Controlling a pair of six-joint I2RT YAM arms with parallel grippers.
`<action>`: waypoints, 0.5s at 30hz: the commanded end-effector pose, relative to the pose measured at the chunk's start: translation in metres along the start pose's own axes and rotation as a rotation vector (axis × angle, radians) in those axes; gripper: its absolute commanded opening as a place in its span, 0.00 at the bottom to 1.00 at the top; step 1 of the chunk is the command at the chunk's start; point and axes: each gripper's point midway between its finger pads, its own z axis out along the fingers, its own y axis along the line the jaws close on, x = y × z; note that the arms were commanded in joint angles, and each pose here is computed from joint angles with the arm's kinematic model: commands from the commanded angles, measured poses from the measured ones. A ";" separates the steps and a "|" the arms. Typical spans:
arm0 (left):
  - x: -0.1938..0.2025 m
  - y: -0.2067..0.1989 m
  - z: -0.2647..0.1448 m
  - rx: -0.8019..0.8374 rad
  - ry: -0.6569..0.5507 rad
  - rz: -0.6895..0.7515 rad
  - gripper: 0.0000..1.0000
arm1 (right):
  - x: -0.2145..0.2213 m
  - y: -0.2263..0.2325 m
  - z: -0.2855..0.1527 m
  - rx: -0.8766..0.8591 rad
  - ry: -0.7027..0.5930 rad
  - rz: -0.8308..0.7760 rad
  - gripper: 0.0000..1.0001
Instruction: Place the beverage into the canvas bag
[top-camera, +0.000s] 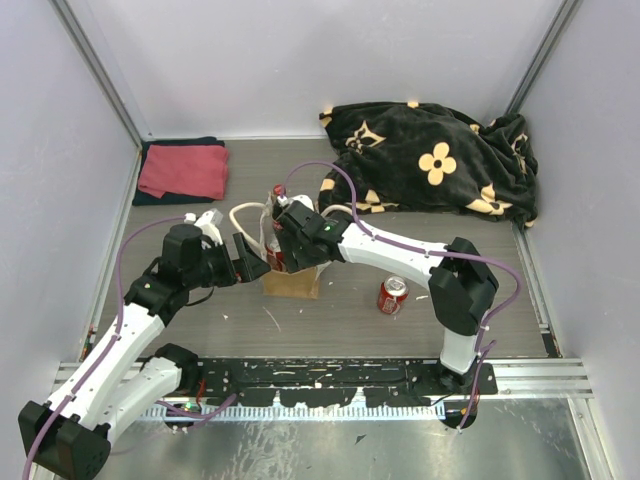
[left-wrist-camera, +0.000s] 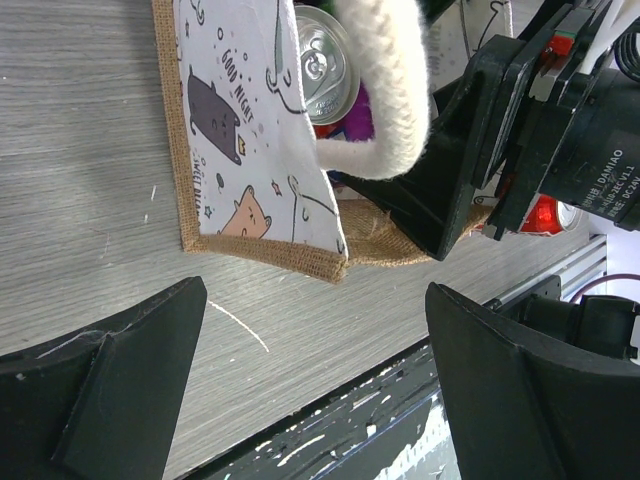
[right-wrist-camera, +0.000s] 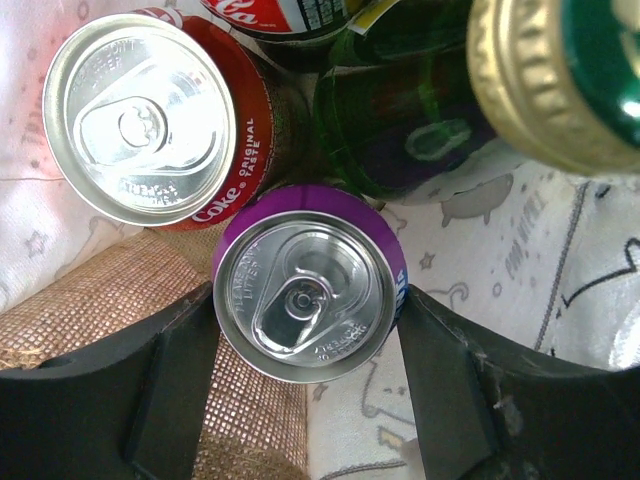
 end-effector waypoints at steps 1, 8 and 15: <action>-0.005 -0.007 -0.003 0.028 -0.021 0.023 0.98 | -0.016 -0.018 -0.021 0.068 -0.060 0.000 0.75; -0.004 -0.006 0.000 0.033 -0.017 0.020 0.98 | -0.034 -0.019 -0.046 0.061 -0.111 0.003 0.84; -0.004 -0.004 0.006 0.027 -0.017 0.006 0.98 | -0.052 -0.017 -0.070 0.036 -0.171 0.025 0.85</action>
